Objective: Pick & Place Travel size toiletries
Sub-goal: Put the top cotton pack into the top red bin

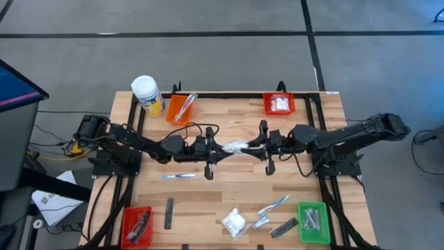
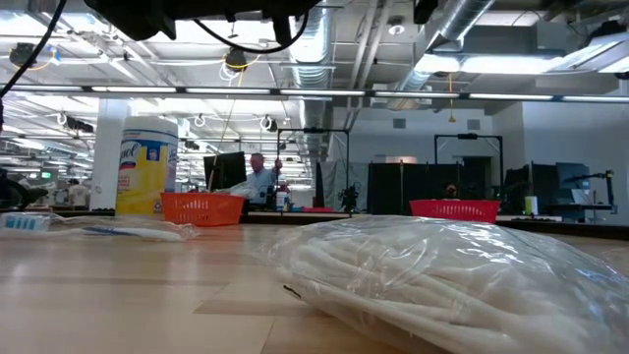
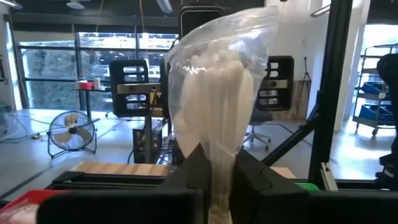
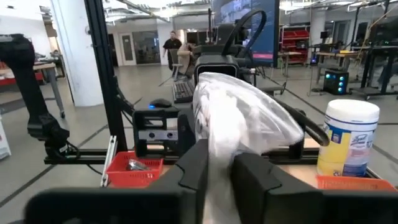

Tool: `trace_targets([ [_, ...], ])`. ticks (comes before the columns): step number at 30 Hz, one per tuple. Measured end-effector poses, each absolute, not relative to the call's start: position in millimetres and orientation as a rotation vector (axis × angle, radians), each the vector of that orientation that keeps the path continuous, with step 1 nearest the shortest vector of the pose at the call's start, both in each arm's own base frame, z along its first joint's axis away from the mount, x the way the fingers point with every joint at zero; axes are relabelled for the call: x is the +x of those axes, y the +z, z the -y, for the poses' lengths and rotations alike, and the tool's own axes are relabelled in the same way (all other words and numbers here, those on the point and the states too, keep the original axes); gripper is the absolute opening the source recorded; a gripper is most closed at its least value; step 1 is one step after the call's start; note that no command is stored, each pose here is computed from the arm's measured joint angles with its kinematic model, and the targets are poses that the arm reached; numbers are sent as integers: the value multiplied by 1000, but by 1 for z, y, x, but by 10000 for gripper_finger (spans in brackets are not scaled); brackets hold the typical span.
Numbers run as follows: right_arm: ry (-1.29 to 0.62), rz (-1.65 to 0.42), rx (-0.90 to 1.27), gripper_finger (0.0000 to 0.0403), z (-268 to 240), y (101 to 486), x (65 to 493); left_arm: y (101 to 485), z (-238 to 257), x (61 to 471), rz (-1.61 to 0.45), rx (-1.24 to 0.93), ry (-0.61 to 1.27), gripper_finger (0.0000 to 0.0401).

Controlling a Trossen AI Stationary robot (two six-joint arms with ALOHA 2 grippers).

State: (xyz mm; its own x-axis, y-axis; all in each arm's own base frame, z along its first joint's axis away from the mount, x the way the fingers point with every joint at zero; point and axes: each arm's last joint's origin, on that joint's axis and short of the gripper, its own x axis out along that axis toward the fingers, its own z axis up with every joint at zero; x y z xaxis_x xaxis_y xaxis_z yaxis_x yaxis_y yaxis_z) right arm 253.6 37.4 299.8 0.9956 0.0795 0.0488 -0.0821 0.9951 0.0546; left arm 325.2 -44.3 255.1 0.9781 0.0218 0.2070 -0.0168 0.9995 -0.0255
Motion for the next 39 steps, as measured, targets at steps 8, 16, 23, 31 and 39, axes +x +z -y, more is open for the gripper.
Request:
trace_targets([
  [8, 80, 17, 41, 171, -33, 314, 227, 253, 38, 326, 174, -102, -49, 10],
  [16, 78, -69, 26, 270, -30, 316, 204, 249, 21, 342, -98, -201, -87, 10],
  [23, 77, -177, 8, 278, -29, 307, 199, 250, 25, 343, -156, -255, -249, 9],
  [31, 78, -185, 9, 279, -31, 302, 209, 239, 20, 348, -193, -278, -235, 9],
  [39, 73, -257, 15, 279, -32, 290, 219, 217, 7, 369, -261, -324, -224, 9],
])
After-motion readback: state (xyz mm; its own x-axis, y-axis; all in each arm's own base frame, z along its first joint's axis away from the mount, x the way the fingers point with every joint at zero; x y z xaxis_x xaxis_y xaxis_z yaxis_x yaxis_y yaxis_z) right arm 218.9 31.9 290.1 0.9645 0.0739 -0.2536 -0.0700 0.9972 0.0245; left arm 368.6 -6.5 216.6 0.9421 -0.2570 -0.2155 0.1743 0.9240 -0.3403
